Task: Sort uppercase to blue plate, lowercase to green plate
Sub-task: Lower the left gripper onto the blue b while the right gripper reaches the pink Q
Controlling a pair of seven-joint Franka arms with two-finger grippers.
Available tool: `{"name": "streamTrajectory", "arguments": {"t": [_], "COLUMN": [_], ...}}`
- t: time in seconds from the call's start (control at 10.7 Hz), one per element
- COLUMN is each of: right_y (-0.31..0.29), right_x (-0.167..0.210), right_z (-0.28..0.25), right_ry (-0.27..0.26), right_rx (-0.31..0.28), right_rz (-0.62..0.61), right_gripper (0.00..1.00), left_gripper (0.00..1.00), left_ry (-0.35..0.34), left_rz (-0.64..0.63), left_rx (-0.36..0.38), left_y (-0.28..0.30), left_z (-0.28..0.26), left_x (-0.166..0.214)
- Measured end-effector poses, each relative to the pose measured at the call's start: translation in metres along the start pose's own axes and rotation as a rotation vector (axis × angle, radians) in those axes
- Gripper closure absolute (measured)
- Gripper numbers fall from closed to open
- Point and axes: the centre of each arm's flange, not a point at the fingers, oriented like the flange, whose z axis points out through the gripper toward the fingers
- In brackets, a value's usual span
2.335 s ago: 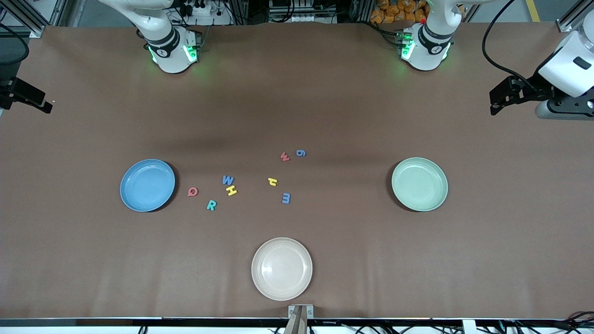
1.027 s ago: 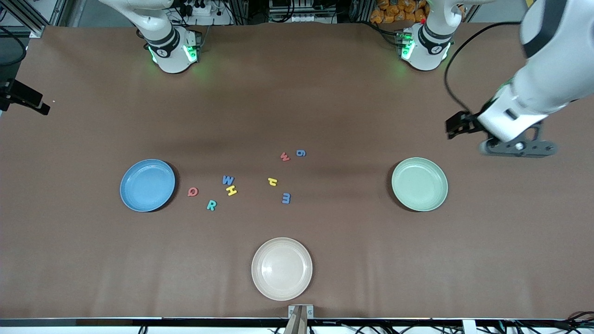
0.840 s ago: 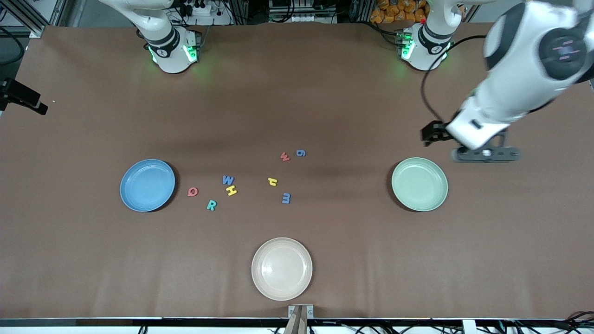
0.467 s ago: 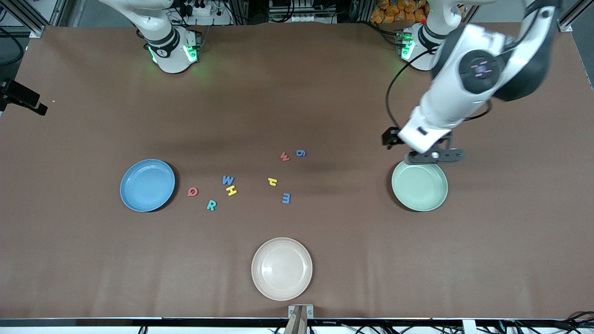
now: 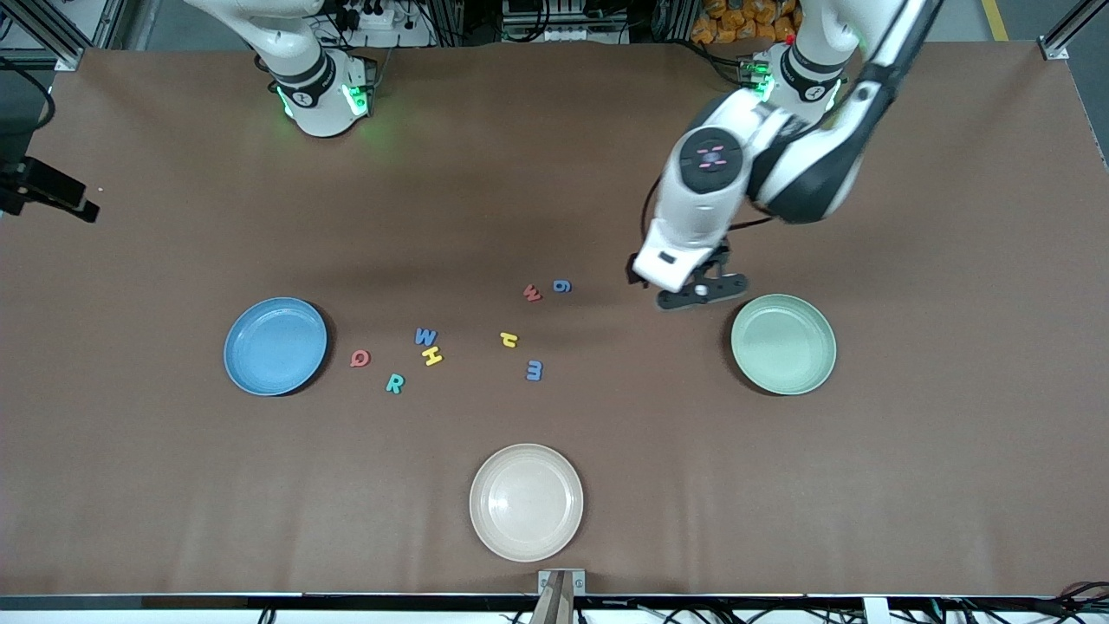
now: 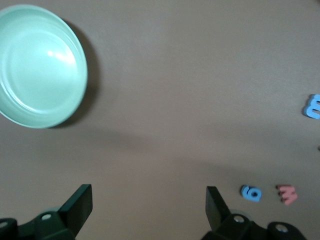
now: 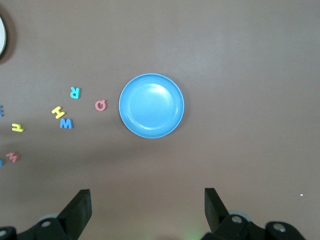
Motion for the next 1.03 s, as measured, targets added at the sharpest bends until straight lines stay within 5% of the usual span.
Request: {"name": "streamTrajectory", "arguments": {"t": [0.47, 0.65, 1.03], "right_y": [-0.074, -0.104, -0.137], "right_x": [0.038, 0.053, 0.056], "right_z": [0.068, 0.11, 0.213], "right_ry": [-0.073, -0.055, 0.022], "right_rx": [0.004, 0.07, 0.088], "right_rz": [-0.096, -0.099, -0.12], "right_gripper": [0.0, 0.0, 0.0], "left_gripper": [0.0, 0.0, 0.0], "left_ry": [-0.044, -0.045, -0.056], "left_rz": [-0.388, -0.547, -0.833], "left_rx": [0.004, -0.032, -0.128], "left_y": [0.07, 0.085, 0.101], "left_z": [0.068, 0.077, 0.076], "left_x": [-0.02, -0.027, -0.031]}}
